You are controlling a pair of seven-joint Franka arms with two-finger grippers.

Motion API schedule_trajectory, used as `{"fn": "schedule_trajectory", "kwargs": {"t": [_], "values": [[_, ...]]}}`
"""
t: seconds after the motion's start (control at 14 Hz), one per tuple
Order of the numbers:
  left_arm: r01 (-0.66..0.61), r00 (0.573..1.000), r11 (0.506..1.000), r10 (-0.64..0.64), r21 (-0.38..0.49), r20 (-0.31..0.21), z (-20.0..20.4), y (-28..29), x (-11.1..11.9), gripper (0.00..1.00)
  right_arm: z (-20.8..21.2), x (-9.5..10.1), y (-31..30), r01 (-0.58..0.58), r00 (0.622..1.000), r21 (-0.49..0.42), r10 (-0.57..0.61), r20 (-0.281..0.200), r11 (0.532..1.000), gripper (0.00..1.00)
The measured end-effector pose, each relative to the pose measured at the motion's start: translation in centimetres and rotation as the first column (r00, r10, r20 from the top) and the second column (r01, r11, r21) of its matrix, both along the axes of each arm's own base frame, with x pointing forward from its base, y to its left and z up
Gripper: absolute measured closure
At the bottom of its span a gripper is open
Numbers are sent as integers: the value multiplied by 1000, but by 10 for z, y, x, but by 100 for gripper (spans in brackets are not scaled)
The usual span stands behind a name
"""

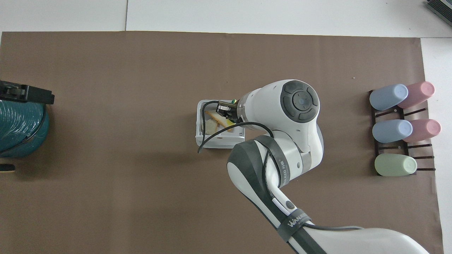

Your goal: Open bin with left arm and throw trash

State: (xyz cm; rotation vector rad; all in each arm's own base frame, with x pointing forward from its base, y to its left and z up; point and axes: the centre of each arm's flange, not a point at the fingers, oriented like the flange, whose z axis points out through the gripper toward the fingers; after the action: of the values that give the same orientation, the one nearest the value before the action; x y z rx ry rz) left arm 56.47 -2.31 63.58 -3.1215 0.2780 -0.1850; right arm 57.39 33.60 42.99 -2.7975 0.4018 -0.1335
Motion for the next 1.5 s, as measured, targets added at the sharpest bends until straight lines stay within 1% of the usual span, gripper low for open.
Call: {"fn": "schedule_trajectory", "kwargs": {"t": [0.07, 0.14, 0.36, 0.5, 0.57, 0.64, 0.71, 0.93, 1.0, 1.14, 1.21, 1.29, 1.36, 1.5], "values": [[1, 1000, 1000, -1, -1, -13, 4, 3, -1, 0, -6, 1, 3, 4, 1000, 1, -4, 4, 1000, 87], [9, 1000, 1000, -9, 1, -21, 7, 4, -2, 0, -12, 1, 6, 3, 1000, 1, -3, 6, 1000, 78], [56, 997, 998, -56, 5, -46, 7, 6, -6, 0, -16, -2, 13, -5, 1000, -1, 5, 4, 1000, 44], [58, 995, 998, -57, 3, -76, -1, 8, -9, 0, -16, -2, 14, -6, 1000, 0, 6, 6, 1000, 24], [58, 994, 998, -58, 2, -88, -6, 8, -12, 0, -16, -2, 14, -6, 1000, 1, 6, 7, 1000, 12], [59, 993, 998, -59, 1, -98, -10, 8, -15, 0, -16, -2, 14, -6, 1000, 1, 6, 7, 1000, 2], [60, 993, 998, -59, 1, -104, -13, 8, -17, 0, -15, -2, 14, -6, 1000, 1, 6, 8, 1000, 0], [60, 993, 998, -60, 0, -101, -12, 9, -20, 0, -6, 0, 11, -2, 1000, 4, 2, 23, 1000, 0], [60, 993, 998, -60, 0, -98, -11, 9, -20, 0, 1, 2, 6, 0, 999, -2, 0, 42, 1000, 0], [60, 994, 998, -60, 0, -88, -10, 9, -19, 0, 24, 14, -21, 4, 994, -59, 3, 111, 998, 0], [60, 995, 998, -60, -1, -85, -10, 9, -19, 0, 35, 22, -43, 20, 991, -89, -7, 137, 996, 0], [60, 995, 998, -60, -1, -84, -10, 9, -19, 0, 45, 27, -63, 34, 989, -110, -18, 145, 993, 0], [60, 995, 998, -60, -1, -84, -10, 9, -19, 0, 54, 31, -84, 32, 990, -129, -14, 142, 991, 0], [58, 995, 998, -59, -13, -84, -10, 9, -19, 0, 72, 37, -135, -22, 990, -176, 46, 133, 984, 0]]}}
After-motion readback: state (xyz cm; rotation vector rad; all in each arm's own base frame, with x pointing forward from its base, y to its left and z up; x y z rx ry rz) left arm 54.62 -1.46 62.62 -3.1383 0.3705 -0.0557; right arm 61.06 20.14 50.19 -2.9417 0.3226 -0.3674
